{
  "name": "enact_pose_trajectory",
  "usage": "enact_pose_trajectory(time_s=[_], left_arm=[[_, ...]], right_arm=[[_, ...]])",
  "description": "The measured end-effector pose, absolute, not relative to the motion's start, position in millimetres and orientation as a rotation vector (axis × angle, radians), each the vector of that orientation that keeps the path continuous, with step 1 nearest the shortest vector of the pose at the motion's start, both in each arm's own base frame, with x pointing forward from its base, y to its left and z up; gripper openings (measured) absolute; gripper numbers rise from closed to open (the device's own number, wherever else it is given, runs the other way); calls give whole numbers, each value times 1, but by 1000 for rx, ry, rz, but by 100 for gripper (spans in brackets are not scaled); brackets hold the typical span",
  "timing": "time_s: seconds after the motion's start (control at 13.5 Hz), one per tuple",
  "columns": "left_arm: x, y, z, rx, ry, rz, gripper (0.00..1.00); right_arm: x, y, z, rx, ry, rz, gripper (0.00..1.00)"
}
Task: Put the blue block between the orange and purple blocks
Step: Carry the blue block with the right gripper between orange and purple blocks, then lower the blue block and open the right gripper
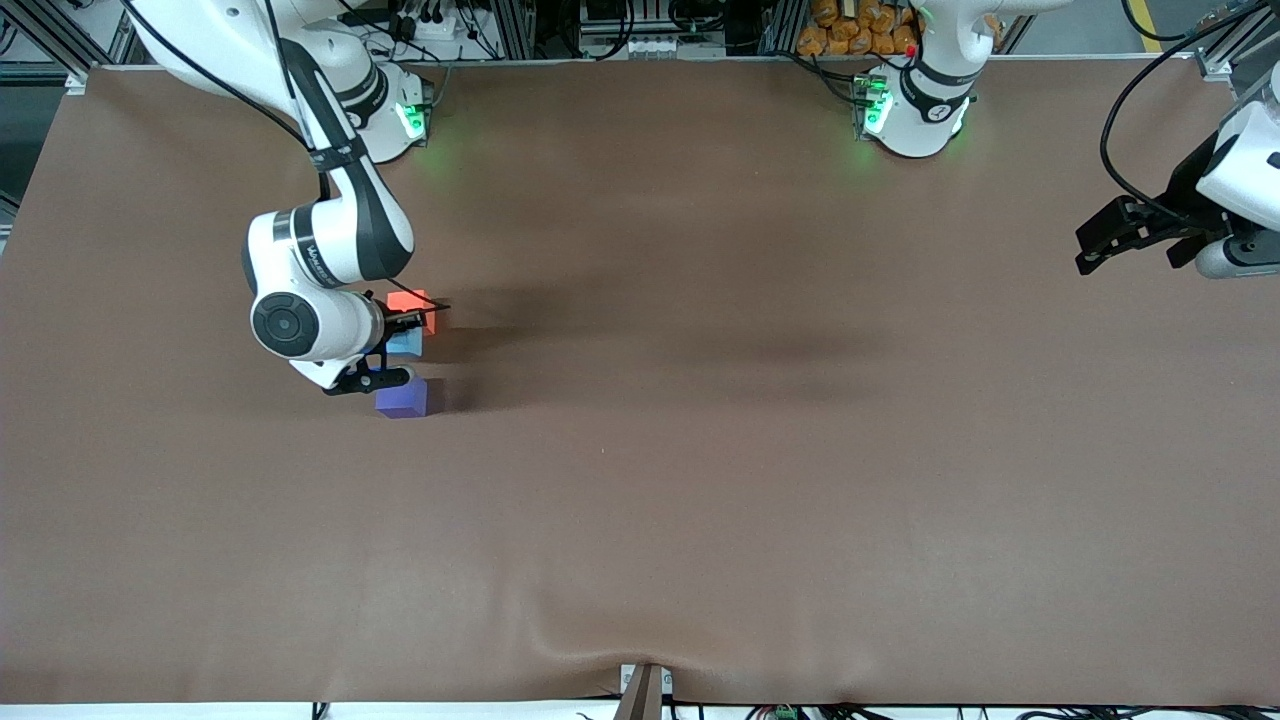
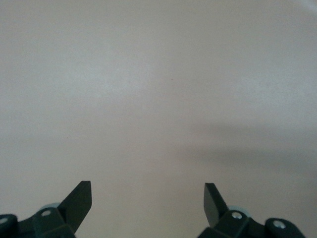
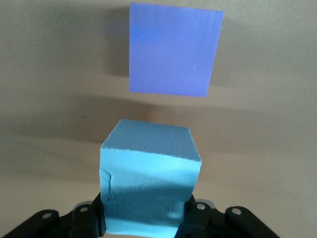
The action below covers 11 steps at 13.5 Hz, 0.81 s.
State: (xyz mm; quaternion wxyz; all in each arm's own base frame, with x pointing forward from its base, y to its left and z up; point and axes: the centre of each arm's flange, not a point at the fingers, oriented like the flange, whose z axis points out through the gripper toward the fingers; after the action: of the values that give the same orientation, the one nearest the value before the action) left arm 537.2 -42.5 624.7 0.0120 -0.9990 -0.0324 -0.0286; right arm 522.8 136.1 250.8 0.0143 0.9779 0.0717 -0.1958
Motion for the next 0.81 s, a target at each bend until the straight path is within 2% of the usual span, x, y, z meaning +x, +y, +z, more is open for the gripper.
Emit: enact_pose_trajectory(time_s=[0.74, 0.81], left_arm=[[538, -43, 627, -3115, -101, -102, 100], [539, -43, 626, -3116, -99, -109, 100]], right_arm=[[527, 134, 197, 3039, 240, -553, 56], [527, 134, 197, 3039, 241, -553, 59]])
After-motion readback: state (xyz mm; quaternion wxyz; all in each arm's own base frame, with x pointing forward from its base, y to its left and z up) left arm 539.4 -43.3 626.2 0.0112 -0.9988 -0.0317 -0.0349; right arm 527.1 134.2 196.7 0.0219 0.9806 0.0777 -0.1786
